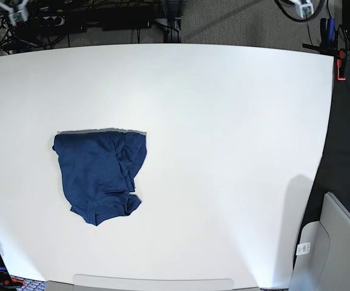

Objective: Fold the T-shirt properly

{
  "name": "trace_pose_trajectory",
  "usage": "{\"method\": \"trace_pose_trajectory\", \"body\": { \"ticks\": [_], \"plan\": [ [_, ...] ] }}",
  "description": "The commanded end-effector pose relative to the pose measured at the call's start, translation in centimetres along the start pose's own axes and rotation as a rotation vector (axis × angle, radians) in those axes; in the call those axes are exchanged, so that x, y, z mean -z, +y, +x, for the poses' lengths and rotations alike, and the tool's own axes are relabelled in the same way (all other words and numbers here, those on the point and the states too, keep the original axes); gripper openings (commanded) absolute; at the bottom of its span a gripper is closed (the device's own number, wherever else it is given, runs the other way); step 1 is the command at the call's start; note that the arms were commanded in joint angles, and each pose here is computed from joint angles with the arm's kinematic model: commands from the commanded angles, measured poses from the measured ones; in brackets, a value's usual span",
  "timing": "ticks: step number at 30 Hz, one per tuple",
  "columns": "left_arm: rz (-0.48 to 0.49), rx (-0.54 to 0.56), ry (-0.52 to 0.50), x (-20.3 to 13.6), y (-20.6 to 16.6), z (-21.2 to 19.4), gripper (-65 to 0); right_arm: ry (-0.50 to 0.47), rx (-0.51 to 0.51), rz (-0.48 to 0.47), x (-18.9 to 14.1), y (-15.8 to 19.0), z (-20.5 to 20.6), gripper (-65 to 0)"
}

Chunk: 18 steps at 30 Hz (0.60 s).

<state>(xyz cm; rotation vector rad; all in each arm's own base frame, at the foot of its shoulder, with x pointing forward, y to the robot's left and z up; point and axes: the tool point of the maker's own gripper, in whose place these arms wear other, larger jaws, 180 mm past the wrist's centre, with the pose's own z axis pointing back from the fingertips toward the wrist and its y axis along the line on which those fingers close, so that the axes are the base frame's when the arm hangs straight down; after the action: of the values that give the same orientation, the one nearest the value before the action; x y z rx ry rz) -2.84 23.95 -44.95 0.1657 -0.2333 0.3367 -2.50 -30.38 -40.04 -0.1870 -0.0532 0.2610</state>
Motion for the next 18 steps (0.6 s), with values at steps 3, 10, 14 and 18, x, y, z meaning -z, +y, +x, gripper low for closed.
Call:
{"method": "trace_pose_trajectory", "body": {
  "ticks": [3,10,14,18],
  "plan": [
    [-0.001,0.0,0.061,1.9,-0.4,-1.9,-64.8,0.059,-0.074,0.052,2.0,2.6,-0.4,-64.0],
    [-0.02,0.026,0.146,6.6,-2.5,-5.1,-64.8,0.171,-0.077,0.156,8.7,6.6,-0.1,-64.0],
    [0.001,0.043,0.205,10.1,-3.0,-6.8,-64.8,0.191,-0.04,0.232,12.7,8.9,0.5,-64.0],
    [0.026,0.064,0.233,13.0,-3.2,-7.2,-64.8,0.175,-0.032,0.358,16.2,12.7,2.3,-64.0]
  ]
}}
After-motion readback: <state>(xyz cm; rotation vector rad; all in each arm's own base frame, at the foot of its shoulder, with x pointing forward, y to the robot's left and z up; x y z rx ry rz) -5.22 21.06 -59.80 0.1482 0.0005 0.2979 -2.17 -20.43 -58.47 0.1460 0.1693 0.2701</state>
